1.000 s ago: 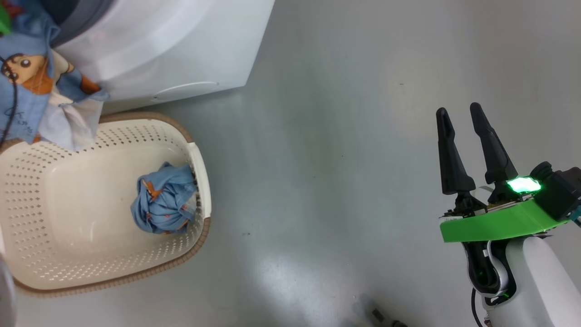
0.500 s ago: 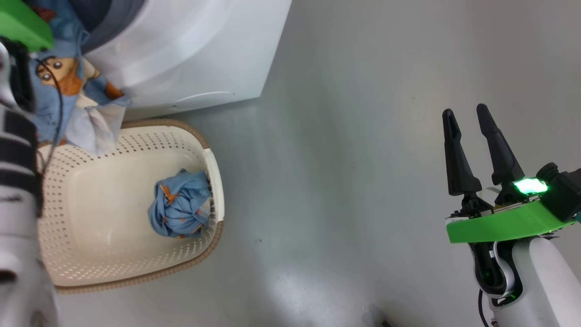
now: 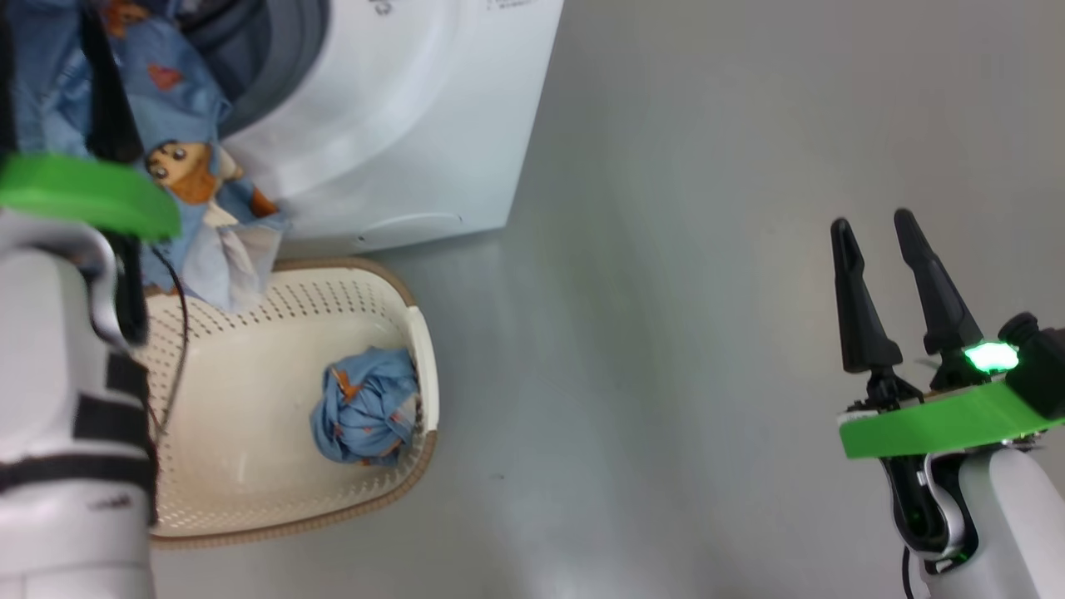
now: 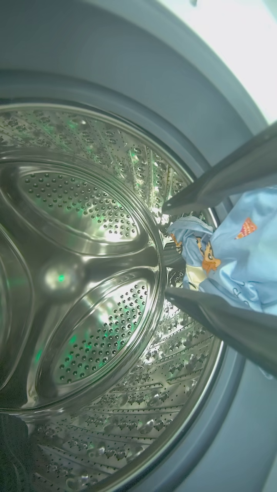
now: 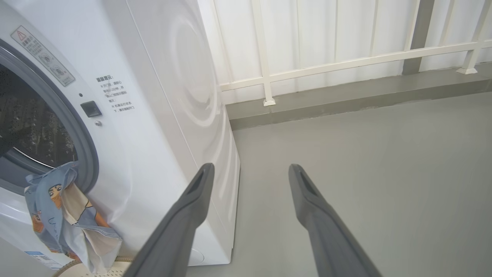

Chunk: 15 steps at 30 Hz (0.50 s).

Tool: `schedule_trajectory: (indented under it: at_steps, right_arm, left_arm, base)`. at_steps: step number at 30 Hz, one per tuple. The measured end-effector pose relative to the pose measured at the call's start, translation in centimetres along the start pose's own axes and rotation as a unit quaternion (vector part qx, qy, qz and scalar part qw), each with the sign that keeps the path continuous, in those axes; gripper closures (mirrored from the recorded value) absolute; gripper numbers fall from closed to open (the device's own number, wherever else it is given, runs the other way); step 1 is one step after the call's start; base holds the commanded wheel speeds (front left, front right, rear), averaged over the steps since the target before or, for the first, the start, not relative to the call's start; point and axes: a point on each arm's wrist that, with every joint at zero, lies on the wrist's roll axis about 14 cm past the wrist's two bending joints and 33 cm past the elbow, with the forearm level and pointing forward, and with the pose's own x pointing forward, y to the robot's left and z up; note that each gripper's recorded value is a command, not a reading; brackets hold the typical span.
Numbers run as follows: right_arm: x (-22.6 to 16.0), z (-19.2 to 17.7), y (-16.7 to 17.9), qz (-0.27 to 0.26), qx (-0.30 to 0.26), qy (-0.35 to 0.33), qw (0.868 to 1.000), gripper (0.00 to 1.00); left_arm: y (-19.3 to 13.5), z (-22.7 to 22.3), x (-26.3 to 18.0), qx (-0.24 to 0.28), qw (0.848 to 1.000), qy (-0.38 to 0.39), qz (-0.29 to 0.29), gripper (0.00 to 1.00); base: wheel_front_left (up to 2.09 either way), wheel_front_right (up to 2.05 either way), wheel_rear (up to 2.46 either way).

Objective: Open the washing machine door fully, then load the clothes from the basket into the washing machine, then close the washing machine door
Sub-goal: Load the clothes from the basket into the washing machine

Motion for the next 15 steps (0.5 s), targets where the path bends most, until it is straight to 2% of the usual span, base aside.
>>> schedule_trajectory:
  at_steps: [15]
  right_arm:
    - [-2.3,2.0,1.0,0.022,-0.006,-0.015,1.000,0.00]
  left_arm:
    - [1.3,0.9,-8.1,0.014,1.000,0.001,0.014,0.00]
  base:
    - [0.00,0.00,0.00]
